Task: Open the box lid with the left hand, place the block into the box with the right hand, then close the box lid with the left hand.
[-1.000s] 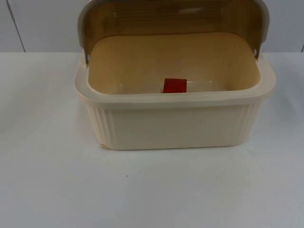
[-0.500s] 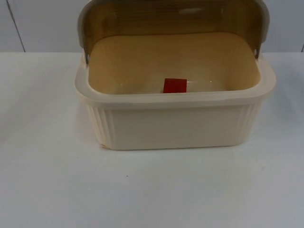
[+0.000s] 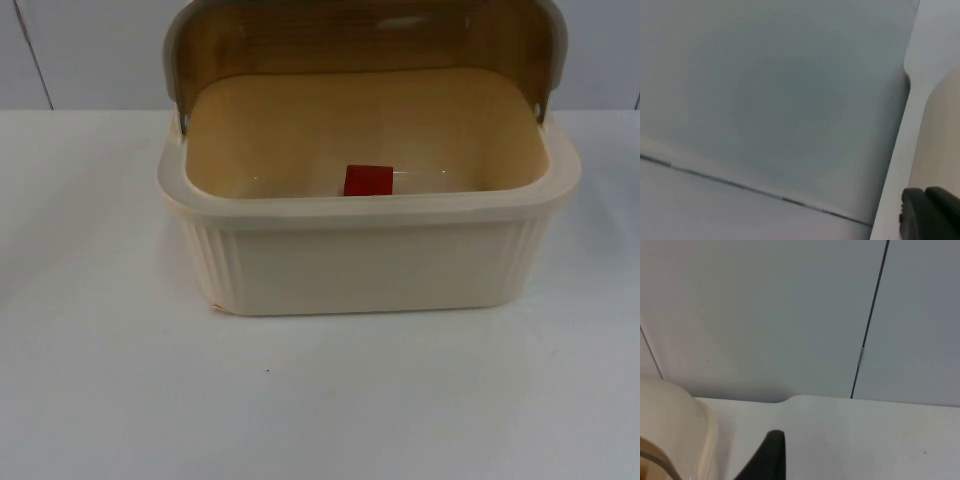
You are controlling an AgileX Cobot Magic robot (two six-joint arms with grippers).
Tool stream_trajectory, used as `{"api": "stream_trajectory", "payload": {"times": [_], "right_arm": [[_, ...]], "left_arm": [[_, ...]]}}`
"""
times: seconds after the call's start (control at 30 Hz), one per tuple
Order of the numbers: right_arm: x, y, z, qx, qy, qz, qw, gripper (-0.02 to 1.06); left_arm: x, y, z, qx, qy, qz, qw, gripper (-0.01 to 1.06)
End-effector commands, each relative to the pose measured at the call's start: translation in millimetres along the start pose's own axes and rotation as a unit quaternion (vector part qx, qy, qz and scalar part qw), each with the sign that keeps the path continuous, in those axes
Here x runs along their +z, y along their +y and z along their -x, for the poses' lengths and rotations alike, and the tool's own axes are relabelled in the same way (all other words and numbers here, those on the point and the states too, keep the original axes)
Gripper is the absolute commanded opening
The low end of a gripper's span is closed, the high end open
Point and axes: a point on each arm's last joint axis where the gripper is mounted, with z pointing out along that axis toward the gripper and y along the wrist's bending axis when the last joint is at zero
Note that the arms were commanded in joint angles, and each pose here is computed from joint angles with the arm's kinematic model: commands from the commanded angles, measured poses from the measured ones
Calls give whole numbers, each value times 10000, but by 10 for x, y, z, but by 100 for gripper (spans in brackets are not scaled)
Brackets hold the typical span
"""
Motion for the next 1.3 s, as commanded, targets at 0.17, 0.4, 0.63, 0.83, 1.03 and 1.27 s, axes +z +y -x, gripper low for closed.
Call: {"api": "stream_trajectory", "payload": {"times": [0.17,0.4,0.63,0.83,1.03,1.27], "right_arm": [[-32,-9,23,8,-50,-17,10000,105],[-32,-8,21,8,-41,-14,10000,105],[-32,-8,21,17,-43,-10,10000,105],[-32,-5,16,34,-14,4,10000,105],[-32,0,12,65,10,29,10000,105],[-32,0,14,75,0,30,10000,105]], "left_arm": [[90,-112,-87,-312,28,-654,9974,0],[109,-139,-138,-472,53,-887,9949,0],[104,-166,-139,-497,68,-1035,9934,0],[138,-213,-151,-580,21,-1220,9908,0],[174,-231,-164,-686,-1,-1257,9897,0],[180,-235,-173,-690,33,-1268,9895,0]]}}
